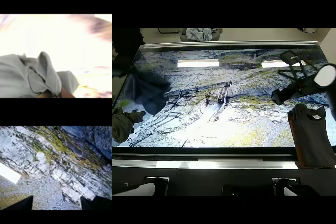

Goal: Fold the shirts.

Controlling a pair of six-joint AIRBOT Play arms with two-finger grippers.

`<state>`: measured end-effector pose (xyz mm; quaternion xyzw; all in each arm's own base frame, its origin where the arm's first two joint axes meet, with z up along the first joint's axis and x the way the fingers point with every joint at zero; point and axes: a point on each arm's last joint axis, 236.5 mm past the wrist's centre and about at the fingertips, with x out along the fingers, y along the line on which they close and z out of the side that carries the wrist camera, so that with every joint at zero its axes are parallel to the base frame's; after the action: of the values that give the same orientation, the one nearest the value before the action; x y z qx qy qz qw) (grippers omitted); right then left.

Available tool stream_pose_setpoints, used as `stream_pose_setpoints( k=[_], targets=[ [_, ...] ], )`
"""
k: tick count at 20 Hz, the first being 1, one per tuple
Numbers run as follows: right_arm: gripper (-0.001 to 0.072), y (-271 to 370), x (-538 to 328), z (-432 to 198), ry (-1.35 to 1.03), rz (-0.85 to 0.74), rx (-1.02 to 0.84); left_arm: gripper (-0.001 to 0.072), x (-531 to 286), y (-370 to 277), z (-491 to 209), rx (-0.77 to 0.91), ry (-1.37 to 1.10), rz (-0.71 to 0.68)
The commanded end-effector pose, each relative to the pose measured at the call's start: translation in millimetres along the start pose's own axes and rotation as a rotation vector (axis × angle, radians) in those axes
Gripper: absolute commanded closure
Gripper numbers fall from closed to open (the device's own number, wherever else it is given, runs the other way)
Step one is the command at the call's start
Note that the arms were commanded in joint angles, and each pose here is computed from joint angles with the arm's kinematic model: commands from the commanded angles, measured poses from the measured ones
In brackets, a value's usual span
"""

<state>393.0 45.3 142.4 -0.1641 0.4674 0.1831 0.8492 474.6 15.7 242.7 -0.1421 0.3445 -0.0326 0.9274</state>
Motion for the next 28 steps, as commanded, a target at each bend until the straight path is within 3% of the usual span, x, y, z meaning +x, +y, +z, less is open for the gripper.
stream_pose_setpoints(
  k=[1, 5, 8, 12, 17, 18, 19, 20, 25, 28],
  targets=[
    [0.0032, -4.1, -59.3, -6.8, -0.055, -0.099, -0.035, 0.0680, -107.2, -138.4, 1.4, 0.195, -0.166, -0.290],
    [0.0032, 6.5, -106.0, -29.7, -0.058, -0.134, -0.048, 0.0680, -142.4, -242.4, -55.0, 0.351, -0.097, -0.535],
    [0.0032, 13.9, -122.4, -47.4, -0.028, -0.135, -0.049, 0.0680, -116.0, -291.1, -118.4, 0.422, 0.057, -0.637],
    [0.0032, 15.0, -124.5, -58.8, 0.013, -0.134, -0.044, 0.0679, -27.6, -308.7, -247.3, 0.477, 0.377, -0.621],
    [0.0032, 16.3, -108.1, -65.1, 0.079, -0.097, -0.021, 0.0667, 50.0, -248.9, -369.1, 0.465, 0.735, -0.458],
    [0.0032, 15.8, -100.1, -66.5, 0.105, -0.084, -0.019, 0.0536, 52.6, -240.4, -373.5, 0.458, 0.766, -0.440],
    [0.0032, 14.2, -88.7, -67.0, 0.130, -0.072, -0.017, 0.0238, 53.4, -235.2, -368.2, 0.446, 0.771, -0.432],
    [0.0030, 11.7, -75.7, -66.2, 0.148, -0.063, -0.015, 0.0019, 52.9, -229.7, -356.0, 0.442, 0.758, -0.427],
    [0.0001, -3.2, 8.4, -46.6, 0.185, -0.009, 0.000, 0.0020, 37.4, -153.8, -235.5, 0.440, 0.576, -0.280],
    [0.0001, 14.3, 68.1, -53.6, 0.270, 0.134, 0.024, 0.0037, 27.9, -100.6, -250.2, 0.347, 0.690, -0.205]
  ],
)
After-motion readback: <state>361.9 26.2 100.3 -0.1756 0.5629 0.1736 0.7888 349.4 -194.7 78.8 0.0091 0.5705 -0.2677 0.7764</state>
